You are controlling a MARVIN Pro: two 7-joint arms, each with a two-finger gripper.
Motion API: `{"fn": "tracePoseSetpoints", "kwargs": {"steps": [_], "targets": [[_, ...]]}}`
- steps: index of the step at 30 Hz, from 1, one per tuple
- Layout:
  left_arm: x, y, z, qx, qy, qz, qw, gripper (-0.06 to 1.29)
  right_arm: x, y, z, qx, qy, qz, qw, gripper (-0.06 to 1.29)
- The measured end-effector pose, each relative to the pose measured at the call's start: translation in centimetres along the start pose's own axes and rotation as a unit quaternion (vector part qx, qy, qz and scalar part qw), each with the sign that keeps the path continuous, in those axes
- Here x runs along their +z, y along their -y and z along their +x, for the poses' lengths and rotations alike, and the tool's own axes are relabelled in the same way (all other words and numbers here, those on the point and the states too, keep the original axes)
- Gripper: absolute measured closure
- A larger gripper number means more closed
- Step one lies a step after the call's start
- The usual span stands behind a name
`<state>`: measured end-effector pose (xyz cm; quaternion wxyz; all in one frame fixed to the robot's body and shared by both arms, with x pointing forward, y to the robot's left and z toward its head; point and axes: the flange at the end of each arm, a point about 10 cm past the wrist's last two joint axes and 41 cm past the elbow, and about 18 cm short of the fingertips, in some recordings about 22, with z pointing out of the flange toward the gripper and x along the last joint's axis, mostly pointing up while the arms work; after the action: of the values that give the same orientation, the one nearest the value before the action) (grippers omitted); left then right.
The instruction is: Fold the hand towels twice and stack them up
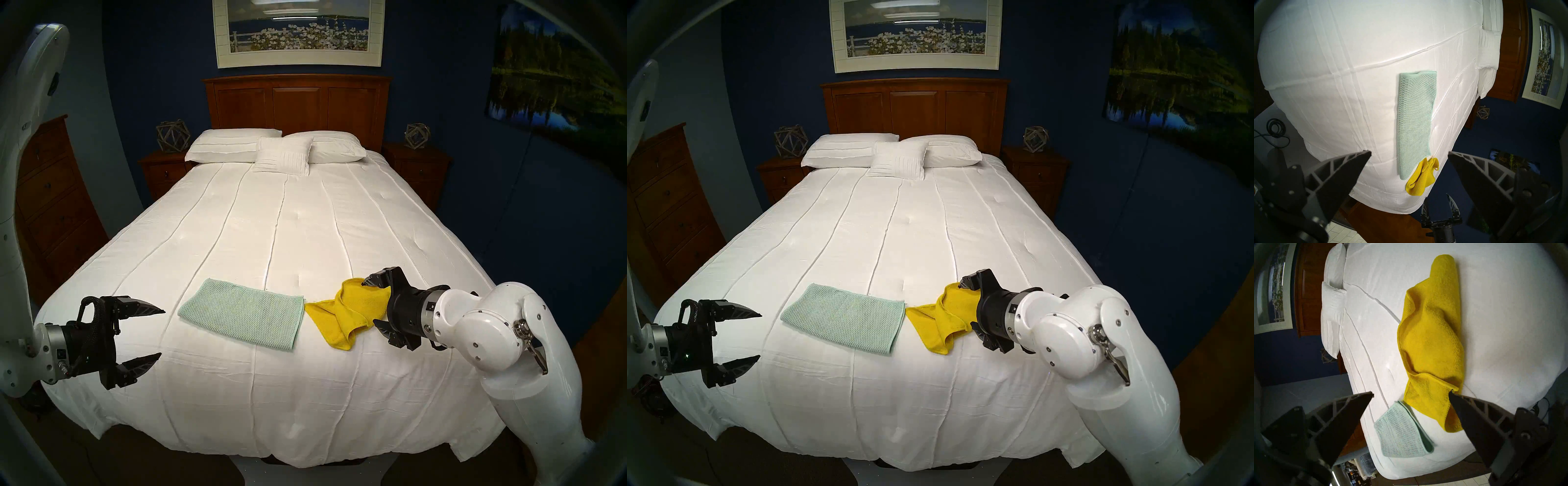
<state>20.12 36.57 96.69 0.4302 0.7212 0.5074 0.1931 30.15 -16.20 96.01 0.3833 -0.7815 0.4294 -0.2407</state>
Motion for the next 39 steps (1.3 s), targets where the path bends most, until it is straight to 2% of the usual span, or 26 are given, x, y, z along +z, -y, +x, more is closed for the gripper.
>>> {"fn": "tracePoseSetpoints", "kwargs": {"steps": [10,21,23,25,29,31,39], "targets": [[0.0,0.0,0.0,0.000,0.000,0.000,1.0000,-0.02,0.7,-1.7,-0.9,0.001,0.007,-0.004,1.0000,0.00],[0.0,0.0,0.0,0.000,0.000,0.000,1.0000,-0.02,2.1,-2.3,-1.5,0.010,0.007,-0.005,0.9999,0.00],[0.0,0.0,0.0,0.000,0.000,0.000,1.0000,-0.02,2.4,-2.3,-1.5,0.010,0.006,-0.006,0.9999,0.07],[0.0,0.0,0.0,0.000,0.000,0.000,1.0000,-0.02,2.6,-2.3,-1.5,0.010,0.006,-0.006,0.9999,0.20],[0.0,0.0,0.0,0.000,0.000,0.000,1.0000,-0.02,2.7,-2.0,-1.7,0.005,0.012,-0.004,0.9999,0.33],[0.0,0.0,0.0,0.000,0.000,0.000,1.0000,-0.02,2.7,-1.8,-1.9,0.002,0.018,-0.003,0.9998,0.49],[0.0,0.0,0.0,0.000,0.000,0.000,1.0000,-0.02,2.8,-1.2,-2.6,-0.008,0.033,-0.003,0.9994,0.92]]}}
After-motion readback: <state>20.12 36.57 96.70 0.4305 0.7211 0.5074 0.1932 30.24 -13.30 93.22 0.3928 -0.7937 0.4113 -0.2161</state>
